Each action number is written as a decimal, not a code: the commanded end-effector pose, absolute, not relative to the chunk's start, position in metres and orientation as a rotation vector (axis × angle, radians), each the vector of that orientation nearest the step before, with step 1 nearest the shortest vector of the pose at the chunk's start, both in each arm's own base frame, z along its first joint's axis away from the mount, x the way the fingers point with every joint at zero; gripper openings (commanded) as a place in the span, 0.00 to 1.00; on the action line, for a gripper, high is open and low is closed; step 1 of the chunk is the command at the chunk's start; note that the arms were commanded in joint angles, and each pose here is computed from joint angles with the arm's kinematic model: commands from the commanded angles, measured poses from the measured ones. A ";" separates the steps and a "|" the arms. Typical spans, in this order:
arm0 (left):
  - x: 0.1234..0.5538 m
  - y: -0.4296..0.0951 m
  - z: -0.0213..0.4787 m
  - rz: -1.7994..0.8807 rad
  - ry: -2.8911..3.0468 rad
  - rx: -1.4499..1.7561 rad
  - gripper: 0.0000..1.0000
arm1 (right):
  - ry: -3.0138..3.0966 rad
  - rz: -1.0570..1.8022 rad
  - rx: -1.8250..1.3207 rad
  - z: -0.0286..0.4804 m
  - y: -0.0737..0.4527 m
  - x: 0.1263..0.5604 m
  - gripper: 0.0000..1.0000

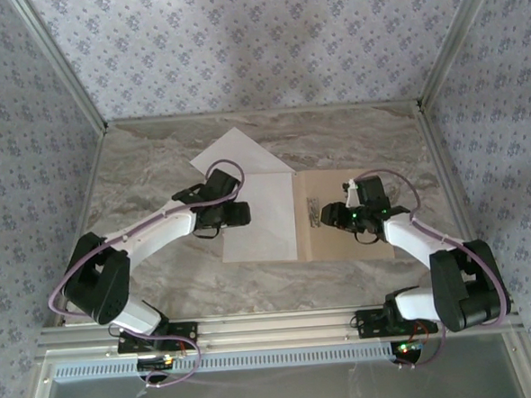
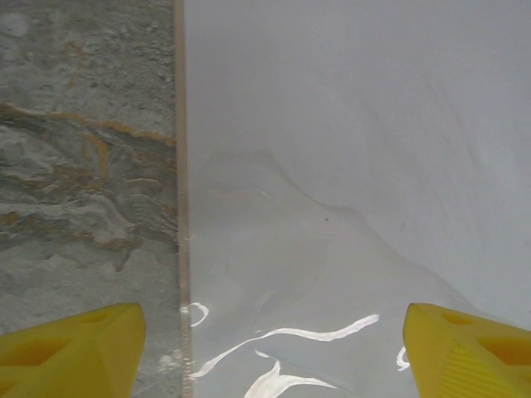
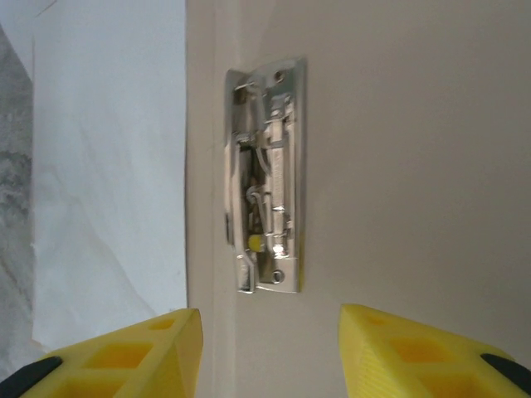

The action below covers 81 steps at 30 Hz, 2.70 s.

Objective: Put the files into the folder

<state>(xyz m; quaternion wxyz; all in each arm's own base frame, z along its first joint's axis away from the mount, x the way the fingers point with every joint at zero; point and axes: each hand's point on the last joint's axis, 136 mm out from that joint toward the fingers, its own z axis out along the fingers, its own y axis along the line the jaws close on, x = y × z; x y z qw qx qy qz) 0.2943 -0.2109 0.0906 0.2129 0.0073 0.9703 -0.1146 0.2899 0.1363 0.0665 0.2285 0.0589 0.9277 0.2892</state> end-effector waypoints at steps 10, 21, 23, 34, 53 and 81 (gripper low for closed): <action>0.289 -0.266 0.063 -0.591 2.736 0.042 0.77 | 2.561 0.728 0.206 0.068 0.118 0.313 0.49; 0.252 -0.231 0.023 -0.471 2.847 -0.035 0.76 | 2.556 0.750 0.234 0.066 0.120 0.324 0.48; 0.245 -0.220 0.020 -0.437 2.855 -0.047 0.76 | 2.550 0.758 0.231 0.068 0.121 0.325 0.48; 0.220 -0.174 0.018 -0.344 2.866 -0.130 0.77 | 2.516 0.837 0.215 0.075 0.132 0.327 0.47; 0.261 -0.266 0.137 -0.311 2.600 0.022 0.74 | 2.329 0.929 0.207 0.082 0.157 0.334 0.49; 0.249 -0.377 0.057 -0.074 2.769 0.097 0.36 | 2.465 0.780 0.458 0.036 0.121 0.325 0.35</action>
